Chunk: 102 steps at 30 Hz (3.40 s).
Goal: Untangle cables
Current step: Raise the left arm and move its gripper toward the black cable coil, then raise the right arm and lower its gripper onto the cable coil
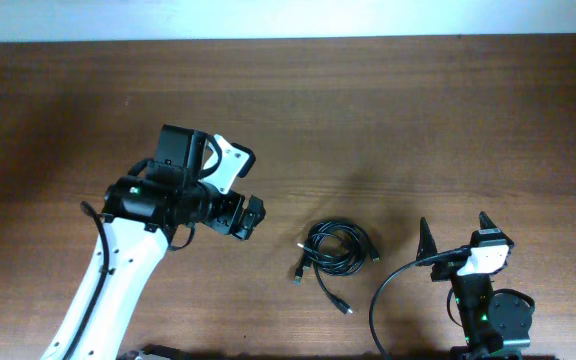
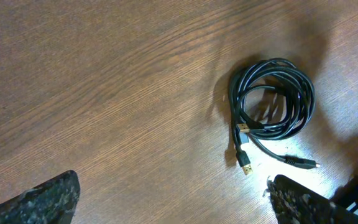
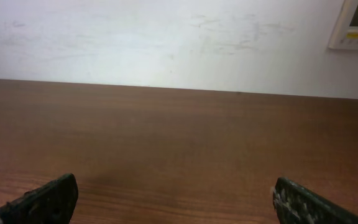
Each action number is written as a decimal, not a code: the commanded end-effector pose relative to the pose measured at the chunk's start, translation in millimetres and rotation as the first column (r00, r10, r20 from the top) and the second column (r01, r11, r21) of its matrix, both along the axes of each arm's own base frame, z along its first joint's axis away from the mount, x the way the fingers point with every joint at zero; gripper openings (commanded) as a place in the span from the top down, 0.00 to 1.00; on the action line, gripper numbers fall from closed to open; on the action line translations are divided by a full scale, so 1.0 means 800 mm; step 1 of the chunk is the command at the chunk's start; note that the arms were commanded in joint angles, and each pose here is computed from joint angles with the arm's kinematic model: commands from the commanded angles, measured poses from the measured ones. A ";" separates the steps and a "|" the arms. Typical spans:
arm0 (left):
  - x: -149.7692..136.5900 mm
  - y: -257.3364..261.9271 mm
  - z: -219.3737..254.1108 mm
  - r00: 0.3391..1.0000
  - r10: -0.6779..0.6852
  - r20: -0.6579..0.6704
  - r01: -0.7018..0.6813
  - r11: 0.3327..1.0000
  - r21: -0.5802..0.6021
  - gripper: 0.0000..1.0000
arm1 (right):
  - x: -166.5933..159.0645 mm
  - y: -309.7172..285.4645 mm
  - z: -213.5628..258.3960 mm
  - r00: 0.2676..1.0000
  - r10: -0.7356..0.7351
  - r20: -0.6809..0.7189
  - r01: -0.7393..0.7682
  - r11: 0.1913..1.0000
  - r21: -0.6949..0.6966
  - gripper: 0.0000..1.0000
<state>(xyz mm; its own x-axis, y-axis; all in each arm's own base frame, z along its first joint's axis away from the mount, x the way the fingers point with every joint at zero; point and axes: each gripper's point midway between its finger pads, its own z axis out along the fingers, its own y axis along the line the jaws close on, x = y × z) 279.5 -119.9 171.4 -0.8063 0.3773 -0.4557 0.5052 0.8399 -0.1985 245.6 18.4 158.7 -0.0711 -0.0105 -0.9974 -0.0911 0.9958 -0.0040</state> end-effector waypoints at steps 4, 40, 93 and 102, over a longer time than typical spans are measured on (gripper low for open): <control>0.003 -0.005 0.008 1.000 -0.026 0.018 0.026 1.000 -0.006 0.01 | -0.001 0.007 -0.002 1.000 0.029 0.000 -0.029 1.000 -0.002 0.01; 0.005 -0.005 0.009 0.999 -0.025 0.024 0.025 1.000 -0.007 0.01 | -0.001 0.007 -0.002 1.000 0.029 0.000 -0.029 1.000 -0.002 0.01; 0.000 0.000 0.003 0.999 -0.041 0.010 0.041 0.999 0.024 0.01 | -0.014 0.041 0.053 0.979 0.181 0.094 -0.192 0.973 0.126 0.01; 0.001 0.000 0.004 0.999 -0.041 0.016 0.040 0.999 0.023 0.01 | -0.048 0.055 0.122 0.965 0.252 -0.065 -0.237 0.954 0.184 0.01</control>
<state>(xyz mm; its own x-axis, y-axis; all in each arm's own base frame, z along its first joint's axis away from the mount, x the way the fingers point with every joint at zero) 276.2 -117.8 169.4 -0.8009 0.4021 -0.4437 0.5209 0.8333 -0.1852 212.1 48.6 234.3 -0.1467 0.1293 -0.9807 -0.2534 0.9534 0.1636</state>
